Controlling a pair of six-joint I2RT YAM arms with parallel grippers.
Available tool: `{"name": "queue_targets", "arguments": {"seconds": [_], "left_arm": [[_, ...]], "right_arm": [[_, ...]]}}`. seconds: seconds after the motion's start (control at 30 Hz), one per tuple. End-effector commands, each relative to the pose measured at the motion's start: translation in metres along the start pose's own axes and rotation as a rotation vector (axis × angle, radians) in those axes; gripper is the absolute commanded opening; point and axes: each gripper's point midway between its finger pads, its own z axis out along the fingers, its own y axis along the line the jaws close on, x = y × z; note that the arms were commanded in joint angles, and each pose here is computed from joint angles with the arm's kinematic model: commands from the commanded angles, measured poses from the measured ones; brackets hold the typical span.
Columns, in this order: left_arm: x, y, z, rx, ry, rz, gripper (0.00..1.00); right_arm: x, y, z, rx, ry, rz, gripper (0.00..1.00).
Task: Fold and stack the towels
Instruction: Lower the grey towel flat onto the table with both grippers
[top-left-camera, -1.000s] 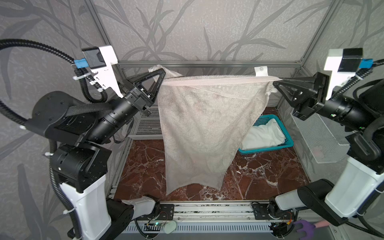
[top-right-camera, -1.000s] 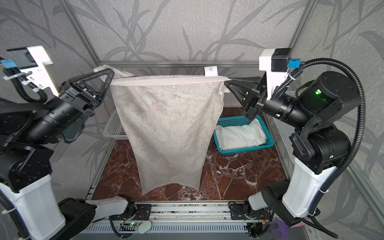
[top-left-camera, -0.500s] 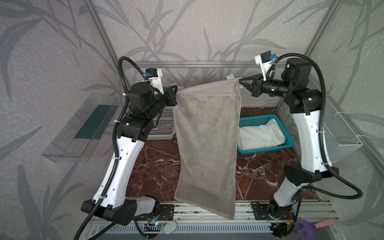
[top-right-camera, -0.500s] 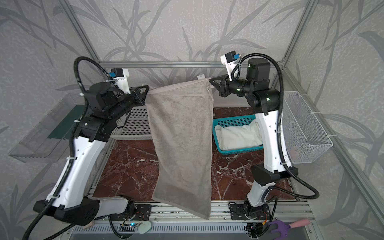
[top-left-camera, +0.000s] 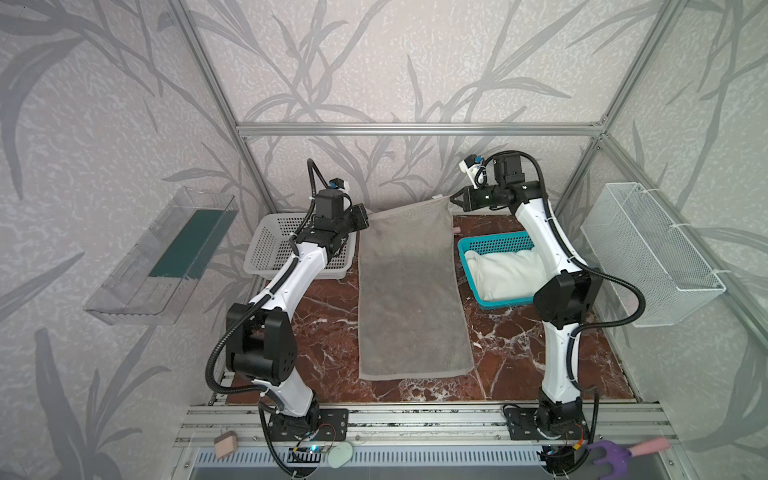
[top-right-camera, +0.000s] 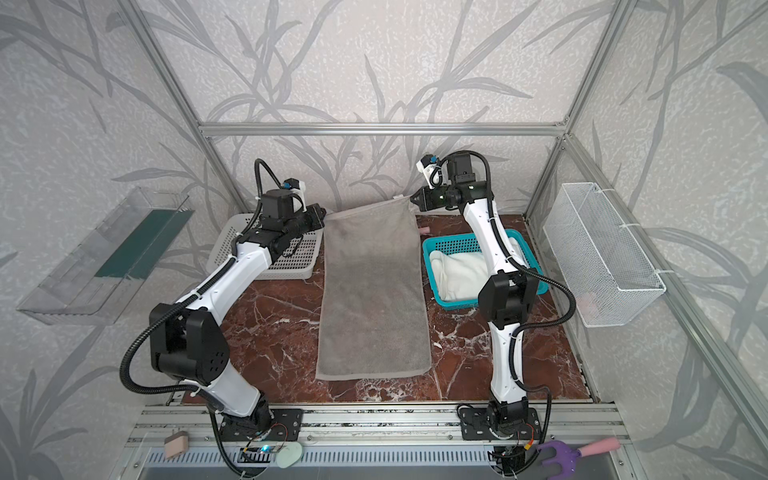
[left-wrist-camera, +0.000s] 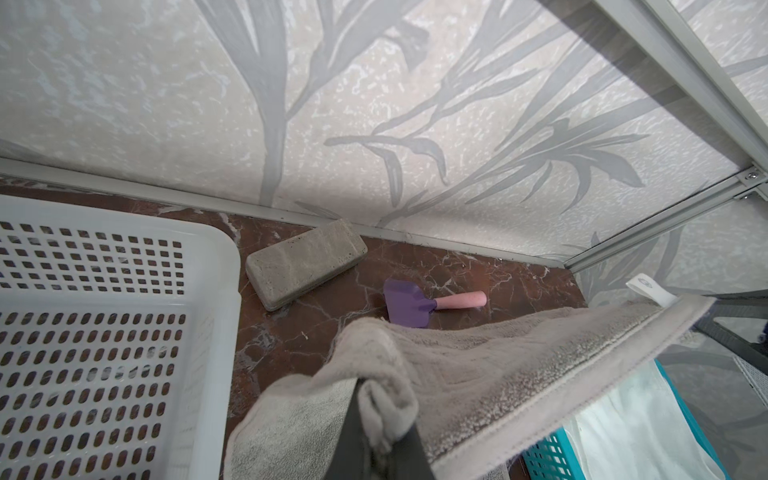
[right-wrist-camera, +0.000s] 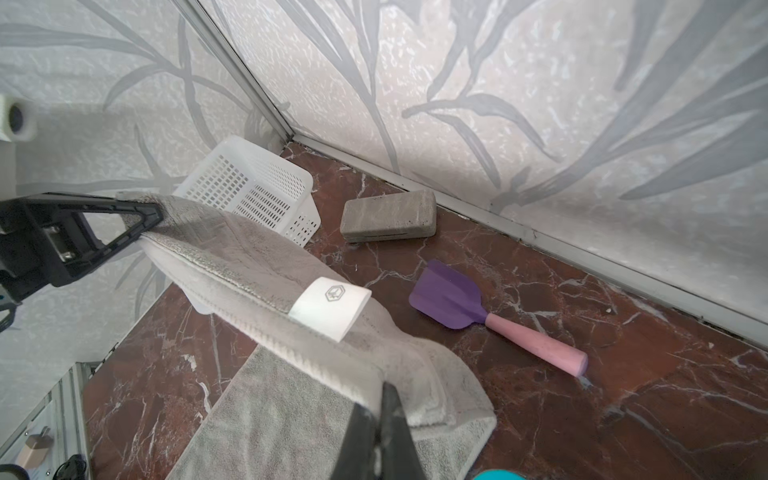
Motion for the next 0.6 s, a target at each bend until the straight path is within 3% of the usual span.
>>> {"name": "queue_targets", "arguments": {"seconds": [0.0, 0.23, 0.4, 0.57], "left_arm": [[-0.022, 0.018, -0.016, -0.044, -0.08, -0.033, 0.0], [0.039, 0.033, -0.032, -0.043, 0.042, -0.124, 0.0], [0.127, 0.058, -0.042, -0.145, 0.159, -0.104, 0.0], [0.206, 0.072, -0.049, -0.22, 0.269, -0.081, 0.0]], "right_arm": [[-0.018, -0.015, -0.035, 0.087, -0.038, -0.024, 0.0], [0.041, 0.006, -0.041, 0.095, 0.061, -0.017, 0.0], [0.124, 0.017, -0.027, 0.144, 0.103, -0.012, 0.0], [0.22, 0.028, 0.01, 0.212, 0.329, -0.102, 0.0]]}}
